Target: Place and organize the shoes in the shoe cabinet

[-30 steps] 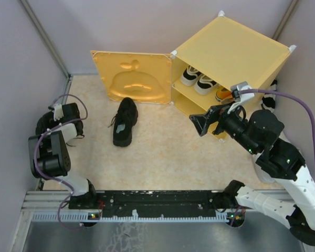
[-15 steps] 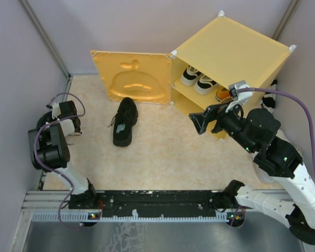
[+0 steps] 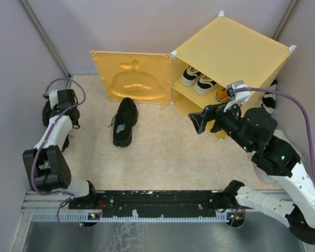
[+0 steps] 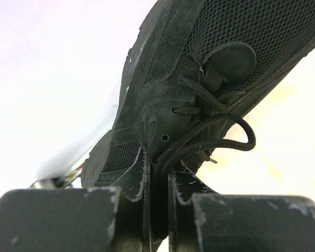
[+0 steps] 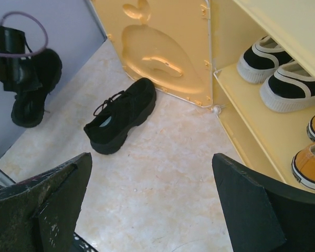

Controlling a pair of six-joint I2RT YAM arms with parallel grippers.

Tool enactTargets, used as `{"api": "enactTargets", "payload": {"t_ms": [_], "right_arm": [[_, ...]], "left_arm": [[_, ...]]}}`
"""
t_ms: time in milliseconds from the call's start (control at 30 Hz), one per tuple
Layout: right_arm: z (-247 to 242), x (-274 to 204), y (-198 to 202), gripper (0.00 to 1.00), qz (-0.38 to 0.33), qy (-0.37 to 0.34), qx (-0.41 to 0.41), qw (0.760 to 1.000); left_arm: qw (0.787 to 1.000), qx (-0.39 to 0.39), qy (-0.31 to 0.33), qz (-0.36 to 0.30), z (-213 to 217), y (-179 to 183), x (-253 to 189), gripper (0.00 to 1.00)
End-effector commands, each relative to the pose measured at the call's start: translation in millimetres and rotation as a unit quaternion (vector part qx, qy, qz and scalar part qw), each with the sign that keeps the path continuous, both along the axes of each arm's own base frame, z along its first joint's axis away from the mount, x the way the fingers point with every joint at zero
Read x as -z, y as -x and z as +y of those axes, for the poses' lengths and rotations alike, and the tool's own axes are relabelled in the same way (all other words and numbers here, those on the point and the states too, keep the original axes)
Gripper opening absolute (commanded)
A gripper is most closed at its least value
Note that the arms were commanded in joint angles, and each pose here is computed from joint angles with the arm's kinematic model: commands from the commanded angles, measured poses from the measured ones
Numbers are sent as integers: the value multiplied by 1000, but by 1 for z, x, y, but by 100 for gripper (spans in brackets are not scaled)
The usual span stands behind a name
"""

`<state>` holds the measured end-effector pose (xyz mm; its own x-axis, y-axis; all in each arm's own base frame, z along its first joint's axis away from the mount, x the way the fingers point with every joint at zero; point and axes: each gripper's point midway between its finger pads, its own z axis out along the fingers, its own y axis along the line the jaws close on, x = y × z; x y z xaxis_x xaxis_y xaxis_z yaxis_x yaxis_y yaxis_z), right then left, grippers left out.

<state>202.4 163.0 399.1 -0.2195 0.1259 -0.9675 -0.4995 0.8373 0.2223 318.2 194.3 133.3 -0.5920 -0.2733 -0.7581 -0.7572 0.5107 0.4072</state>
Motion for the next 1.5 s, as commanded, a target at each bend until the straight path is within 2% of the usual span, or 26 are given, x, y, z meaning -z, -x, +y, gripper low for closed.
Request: {"api": "enactTargets", "payload": {"t_ms": [0,133,300,467,600,700,867,1000,1133,1267,1467], "right_arm": [[-2,-16,-8,98,-24,3,13,1000],[-8,-29,-12,98,-39,12,28,999],[-20,-42,-14,98,-52,27,53,997],[-20,-47,-20,98,-53,39,61,996],[-16,-51,-26,98,-57,42,64,995],[-16,-51,-29,98,-57,45,69,995],[-16,-50,-32,98,-53,48,75,995],[-19,-50,-32,98,-52,50,82,994],[-26,-55,-29,98,-58,48,91,993],[-31,-59,-27,98,-62,50,96,992],[-36,-68,-24,98,-70,55,99,991]], "left_arm": [[979,111,45,-162,-78,-33,-95,0],[958,206,100,-175,-146,-23,-113,0],[933,275,170,-156,-203,17,-110,0],[887,337,258,-183,-243,50,-127,0],[838,399,328,-176,-285,59,-138,0],[809,433,361,-167,-319,60,-139,0],[776,487,369,-157,-381,55,-129,0],[765,524,351,-132,-429,53,-118,0],[738,551,375,-104,-471,52,-98,0],[726,564,382,-90,-500,42,-80,0],[712,589,373,-84,-544,7,-61,0]]}}
